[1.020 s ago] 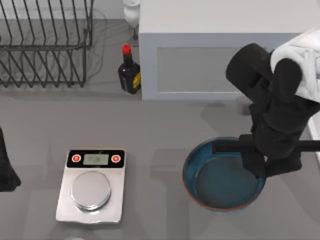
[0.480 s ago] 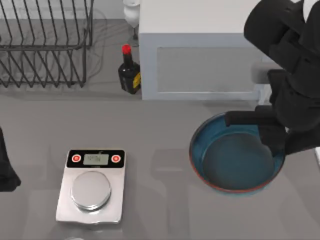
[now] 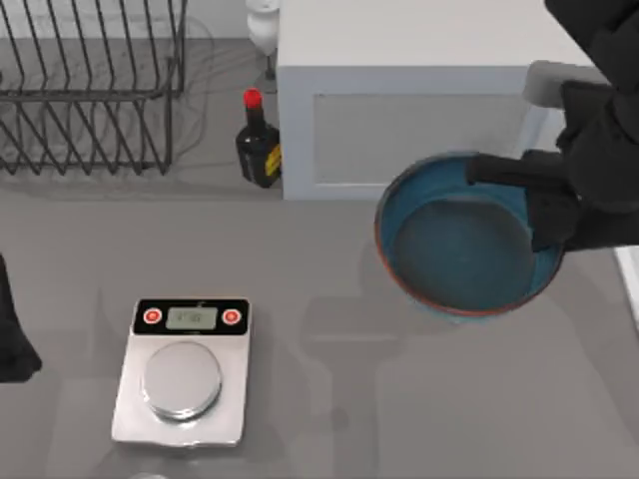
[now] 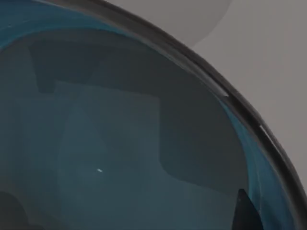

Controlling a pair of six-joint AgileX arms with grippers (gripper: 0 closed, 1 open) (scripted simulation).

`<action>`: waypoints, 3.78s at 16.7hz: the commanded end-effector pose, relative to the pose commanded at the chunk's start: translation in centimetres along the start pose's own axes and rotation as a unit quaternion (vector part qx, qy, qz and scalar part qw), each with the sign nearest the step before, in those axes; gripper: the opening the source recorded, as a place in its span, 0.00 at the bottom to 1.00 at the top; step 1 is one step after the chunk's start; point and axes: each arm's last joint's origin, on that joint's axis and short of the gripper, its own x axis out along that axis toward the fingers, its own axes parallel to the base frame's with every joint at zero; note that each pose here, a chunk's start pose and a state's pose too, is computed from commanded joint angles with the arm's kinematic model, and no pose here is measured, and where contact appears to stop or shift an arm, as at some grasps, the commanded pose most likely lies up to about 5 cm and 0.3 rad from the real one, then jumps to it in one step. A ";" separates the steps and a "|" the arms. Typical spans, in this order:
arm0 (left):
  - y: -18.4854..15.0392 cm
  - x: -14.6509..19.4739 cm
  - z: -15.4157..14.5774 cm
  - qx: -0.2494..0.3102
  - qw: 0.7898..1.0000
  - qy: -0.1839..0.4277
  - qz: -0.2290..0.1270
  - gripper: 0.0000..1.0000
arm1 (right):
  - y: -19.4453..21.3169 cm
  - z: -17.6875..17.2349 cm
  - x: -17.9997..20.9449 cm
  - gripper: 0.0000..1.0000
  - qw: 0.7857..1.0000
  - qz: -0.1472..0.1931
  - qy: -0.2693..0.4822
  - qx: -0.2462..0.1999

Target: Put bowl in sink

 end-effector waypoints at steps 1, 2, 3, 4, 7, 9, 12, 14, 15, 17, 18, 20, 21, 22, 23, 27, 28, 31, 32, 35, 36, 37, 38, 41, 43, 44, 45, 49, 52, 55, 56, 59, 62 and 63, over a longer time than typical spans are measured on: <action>0.0 0.0 0.0 0.000 1.000 0.000 0.000 1.00 | -0.7 0.8 -0.5 0.00 0.999 0.026 -0.029 0.005; 0.0 0.0 0.0 0.000 1.000 0.000 0.000 1.00 | -1.6 1.7 -1.0 0.00 0.997 0.052 -0.062 0.009; 0.0 0.0 0.0 0.000 1.000 0.000 0.000 1.00 | -2.5 2.7 -1.4 0.00 0.992 0.078 -0.099 0.013; 0.0 0.0 0.0 0.000 1.000 0.000 0.000 1.00 | -3.6 3.8 -1.8 0.00 0.985 0.101 -0.139 0.015; 0.0 0.0 0.0 0.000 1.000 0.000 0.000 1.00 | -7.7 6.7 -2.5 0.00 0.953 0.147 -0.266 0.012; 0.0 0.0 0.0 0.000 1.000 0.000 0.000 1.00 | -11.0 8.2 -2.2 0.00 0.926 0.155 -0.345 0.003; 0.0 0.0 0.0 0.000 1.000 0.000 0.000 1.00 | -16.3 9.2 -1.0 0.00 0.884 0.137 -0.447 -0.016; 0.0 0.0 0.0 0.000 1.000 0.000 0.000 1.00 | -19.7 8.8 0.1 0.00 0.858 0.112 -0.500 -0.029; 0.0 0.0 0.0 0.000 1.000 0.000 0.000 1.00 | -21.3 8.3 0.7 0.00 0.846 0.096 -0.523 -0.036; 0.0 0.0 0.0 0.000 1.000 0.000 0.000 1.00 | -24.0 7.0 1.7 0.00 0.823 0.064 -0.563 -0.047; 0.0 0.0 0.0 0.000 1.000 0.000 0.000 1.00 | -25.1 6.2 2.1 0.00 0.812 0.047 -0.580 -0.052; 0.0 0.0 0.0 0.000 1.000 0.000 0.000 1.00 | -26.9 4.5 2.8 0.00 0.791 0.015 -0.609 -0.060; 0.0 0.0 0.0 0.000 1.000 0.000 0.000 1.00 | -27.6 3.7 3.1 0.00 0.782 0.001 -0.620 -0.063; 0.0 0.0 0.0 0.000 1.000 0.000 0.000 1.00 | -28.2 3.0 3.3 0.00 0.774 -0.012 -0.630 -0.065; 0.0 0.0 0.0 0.000 1.000 0.000 0.000 1.00 | -28.6 2.3 3.5 0.00 0.767 -0.023 -0.638 -0.067; 0.0 0.0 0.0 0.000 1.000 0.000 0.000 1.00 | -29.3 0.9 3.9 0.00 0.753 -0.046 -0.653 -0.069; 0.0 0.0 0.0 0.000 1.000 0.000 0.000 1.00 | -29.3 0.9 3.9 0.00 0.753 -0.046 -0.653 -0.069; 0.0 0.0 0.0 0.000 1.000 0.000 0.000 1.00 | -29.3 0.9 3.9 0.00 0.753 -0.046 -0.653 -0.069; 0.0 0.0 0.0 0.000 1.000 0.000 0.000 1.00 | -29.2 1.0 4.0 0.00 0.754 -0.043 -0.651 -0.069; 0.0 0.0 0.0 0.000 1.000 0.000 0.000 1.00 | -29.5 1.2 4.8 0.00 0.755 -0.043 -0.650 -0.069; 0.0 0.0 0.0 0.000 1.000 0.000 0.000 1.00 | -29.8 1.3 5.5 0.00 0.756 -0.042 -0.649 -0.068; 0.0 0.0 0.0 0.000 1.000 0.000 0.000 1.00 | -30.1 1.4 6.4 0.00 0.757 -0.042 -0.649 -0.067; 0.0 0.0 0.0 0.000 1.000 0.000 0.000 1.00 | -30.5 1.5 7.4 0.00 0.757 -0.043 -0.648 -0.066; 0.0 0.0 0.0 0.000 1.000 0.000 0.000 1.00 | -31.5 1.4 11.1 0.00 0.755 -0.046 -0.650 -0.068; 0.0 0.0 0.0 0.000 1.000 0.000 0.000 1.00 | -31.8 0.9 13.4 0.00 0.752 -0.048 -0.654 -0.070; 0.0 0.0 0.0 0.000 1.000 0.000 0.000 1.00 | -31.9 0.6 14.5 0.00 0.751 -0.048 -0.655 -0.072; 0.0 0.0 0.0 0.000 1.000 0.000 0.000 1.00 | -31.9 0.2 15.5 0.00 0.750 -0.048 -0.656 -0.072; 0.0 0.0 0.0 0.000 1.000 0.000 0.000 1.00 | -31.8 -1.0 18.3 0.00 0.752 -0.046 -0.654 -0.070; 0.0 0.0 0.0 0.000 1.000 0.000 0.000 1.00 | -31.7 -1.2 18.6 0.00 0.753 -0.046 -0.653 -0.069; 0.0 0.0 0.0 0.000 1.000 0.000 0.000 1.00 | -31.7 -1.2 18.6 0.08 0.753 -0.046 -0.653 -0.069; 0.0 0.0 0.0 0.000 1.000 0.000 0.000 1.00 | -31.7 -1.2 18.6 0.15 0.753 -0.046 -0.653 -0.069; 0.0 0.0 0.0 0.000 1.000 0.000 0.000 1.00 | -31.7 -1.2 18.6 0.38 0.753 -0.046 -0.653 -0.069; 0.0 0.0 0.0 0.000 1.000 0.000 0.000 1.00 | -31.7 -1.2 18.6 0.60 0.753 -0.046 -0.653 -0.069; 0.0 0.0 0.0 0.000 1.000 0.000 0.000 1.00 | -31.7 -1.2 18.6 0.68 0.753 -0.046 -0.653 -0.069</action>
